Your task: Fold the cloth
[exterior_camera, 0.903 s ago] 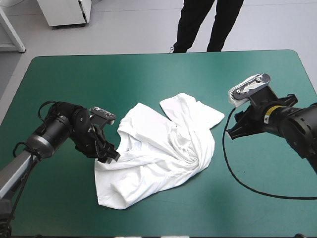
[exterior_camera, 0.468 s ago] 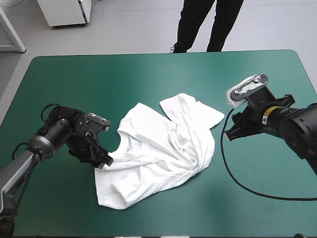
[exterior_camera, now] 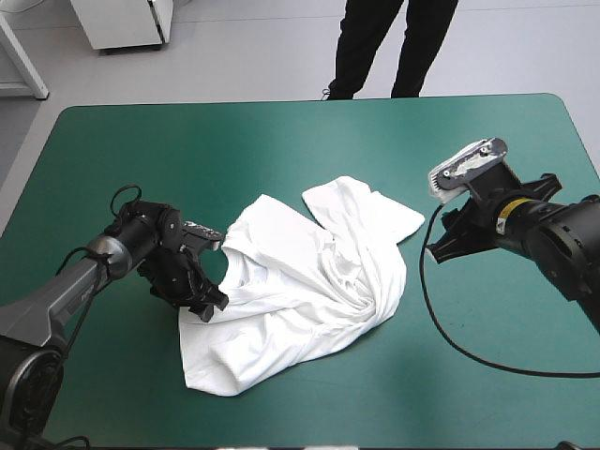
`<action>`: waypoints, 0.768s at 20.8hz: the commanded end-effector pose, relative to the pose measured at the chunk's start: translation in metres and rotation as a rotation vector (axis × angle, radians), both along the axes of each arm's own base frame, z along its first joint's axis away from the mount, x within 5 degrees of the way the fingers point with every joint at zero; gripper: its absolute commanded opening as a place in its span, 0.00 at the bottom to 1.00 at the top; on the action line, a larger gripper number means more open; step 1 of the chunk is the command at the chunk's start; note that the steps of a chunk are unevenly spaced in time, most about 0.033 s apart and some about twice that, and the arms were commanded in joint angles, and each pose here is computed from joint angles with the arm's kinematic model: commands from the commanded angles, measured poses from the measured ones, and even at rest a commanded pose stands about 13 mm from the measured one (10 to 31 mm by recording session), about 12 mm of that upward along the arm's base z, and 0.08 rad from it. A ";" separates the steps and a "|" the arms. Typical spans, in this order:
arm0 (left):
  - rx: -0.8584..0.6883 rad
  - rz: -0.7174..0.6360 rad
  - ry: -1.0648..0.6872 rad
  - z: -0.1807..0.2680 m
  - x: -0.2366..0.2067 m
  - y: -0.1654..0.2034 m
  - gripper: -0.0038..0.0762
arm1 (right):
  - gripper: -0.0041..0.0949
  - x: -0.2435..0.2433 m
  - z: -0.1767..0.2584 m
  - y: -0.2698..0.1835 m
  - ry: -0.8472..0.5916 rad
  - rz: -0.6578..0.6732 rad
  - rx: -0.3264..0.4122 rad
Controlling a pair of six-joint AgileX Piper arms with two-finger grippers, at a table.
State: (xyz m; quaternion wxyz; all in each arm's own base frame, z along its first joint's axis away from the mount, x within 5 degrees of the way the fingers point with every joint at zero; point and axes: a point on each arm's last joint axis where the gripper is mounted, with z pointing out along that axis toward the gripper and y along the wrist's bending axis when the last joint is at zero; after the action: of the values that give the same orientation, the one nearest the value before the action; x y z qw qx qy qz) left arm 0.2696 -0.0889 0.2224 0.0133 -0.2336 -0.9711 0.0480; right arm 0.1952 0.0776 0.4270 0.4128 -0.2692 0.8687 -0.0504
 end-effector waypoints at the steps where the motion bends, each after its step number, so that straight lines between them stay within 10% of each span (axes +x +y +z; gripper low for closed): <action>1: -0.061 0.017 -0.035 0.009 0.002 -0.005 0.57 | 0.58 0.010 0.011 -0.003 -0.117 -0.031 -0.037; 7: -0.066 0.025 -0.028 0.000 0.008 -0.007 0.07 | 0.58 0.066 -0.033 0.021 -0.003 -0.035 -0.126; 12: -0.065 0.001 -0.017 0.000 0.006 -0.007 0.04 | 0.55 0.121 -0.095 0.045 0.168 -0.050 -0.159; 16: -0.107 -0.018 0.017 0.002 0.003 -0.011 0.04 | 0.53 0.164 -0.101 0.038 0.253 -0.128 -0.028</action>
State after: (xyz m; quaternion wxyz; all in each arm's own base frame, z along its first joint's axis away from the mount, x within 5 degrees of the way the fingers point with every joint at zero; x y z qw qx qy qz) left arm 0.2755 -0.0946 0.2121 0.0147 -0.2437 -0.9671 0.0711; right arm 0.3462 0.1255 0.2967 0.2498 -0.2533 0.9317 -0.0733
